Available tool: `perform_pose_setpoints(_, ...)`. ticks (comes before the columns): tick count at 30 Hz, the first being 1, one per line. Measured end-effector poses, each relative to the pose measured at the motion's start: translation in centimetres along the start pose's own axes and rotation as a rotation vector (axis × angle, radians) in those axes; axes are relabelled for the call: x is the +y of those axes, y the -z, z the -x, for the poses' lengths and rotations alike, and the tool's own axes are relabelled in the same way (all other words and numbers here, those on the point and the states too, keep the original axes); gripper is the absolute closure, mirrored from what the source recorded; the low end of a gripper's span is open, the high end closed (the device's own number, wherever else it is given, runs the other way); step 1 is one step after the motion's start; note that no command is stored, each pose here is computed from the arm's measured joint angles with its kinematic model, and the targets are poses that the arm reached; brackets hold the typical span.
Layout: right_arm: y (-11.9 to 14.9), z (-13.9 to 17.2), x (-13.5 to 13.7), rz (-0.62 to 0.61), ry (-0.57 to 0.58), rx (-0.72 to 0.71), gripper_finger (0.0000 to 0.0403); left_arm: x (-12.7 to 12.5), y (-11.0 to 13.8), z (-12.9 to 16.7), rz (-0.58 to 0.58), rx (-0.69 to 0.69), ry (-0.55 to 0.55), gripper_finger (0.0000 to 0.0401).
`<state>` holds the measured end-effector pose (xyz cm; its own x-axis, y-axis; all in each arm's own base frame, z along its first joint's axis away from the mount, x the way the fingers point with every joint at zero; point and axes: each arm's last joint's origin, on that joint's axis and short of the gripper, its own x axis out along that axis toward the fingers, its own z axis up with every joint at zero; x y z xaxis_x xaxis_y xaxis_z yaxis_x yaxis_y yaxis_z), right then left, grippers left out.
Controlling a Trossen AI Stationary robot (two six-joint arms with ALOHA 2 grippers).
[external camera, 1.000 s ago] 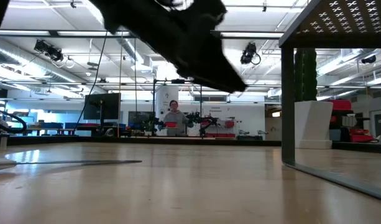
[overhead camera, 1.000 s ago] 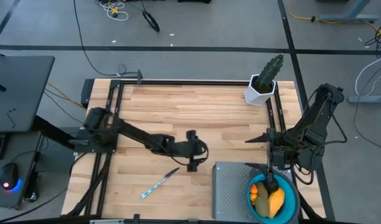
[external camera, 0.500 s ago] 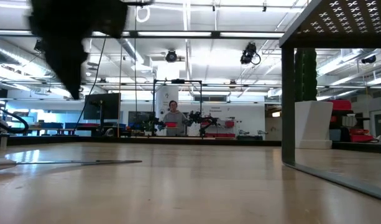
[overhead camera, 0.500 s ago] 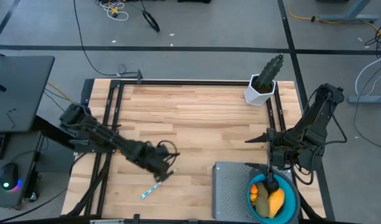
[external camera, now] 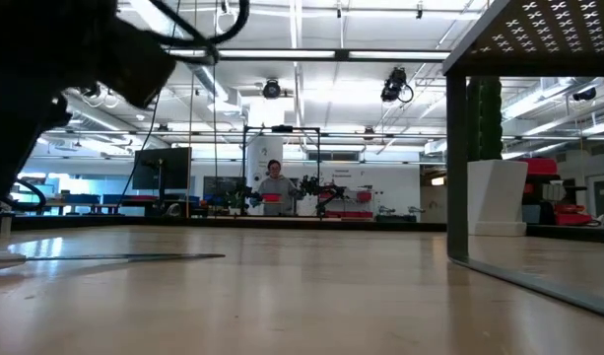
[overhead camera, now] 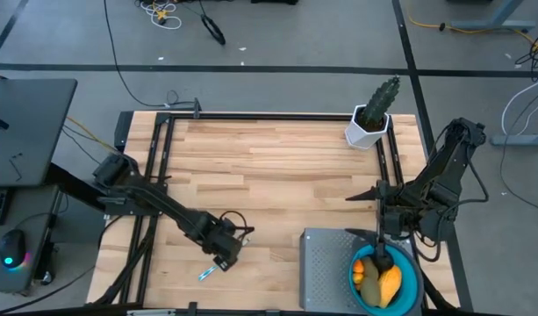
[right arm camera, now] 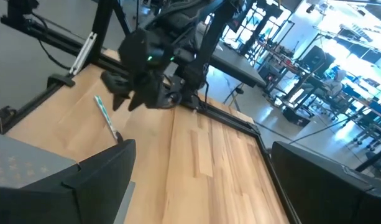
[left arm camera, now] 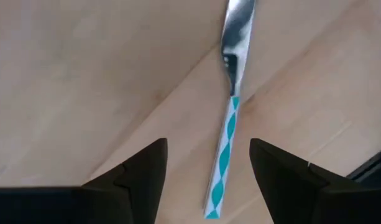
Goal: Pick & Place Fruit
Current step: Put the white patterned table knife on the shelf
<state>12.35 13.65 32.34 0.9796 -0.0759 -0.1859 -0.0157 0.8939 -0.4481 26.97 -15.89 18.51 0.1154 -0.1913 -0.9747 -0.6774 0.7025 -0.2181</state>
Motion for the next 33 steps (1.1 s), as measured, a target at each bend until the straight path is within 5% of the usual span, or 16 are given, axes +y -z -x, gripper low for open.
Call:
perform_pose_setpoints(9, 0.1, 0.0, 0.0, 0.016, 0.000, 0.008, 0.0016, -0.3, -0.3, -2.1, 0.016, 0.013, -0.064, 0.0158)
perform_pose_setpoints(16, 0.2, 0.0, 0.0, 0.044, 0.002, 0.013, 0.0016, -1.6, -0.2, -2.7, 0.012, -0.065, 0.024, 0.0158)
perform_pose_setpoints(33, 0.7, -1.1, -0.8, 0.099, 0.052, 0.063, 0.0016, -2.7, 0.4, -5.2, 0.040, -0.051, -0.123, 0.0177)
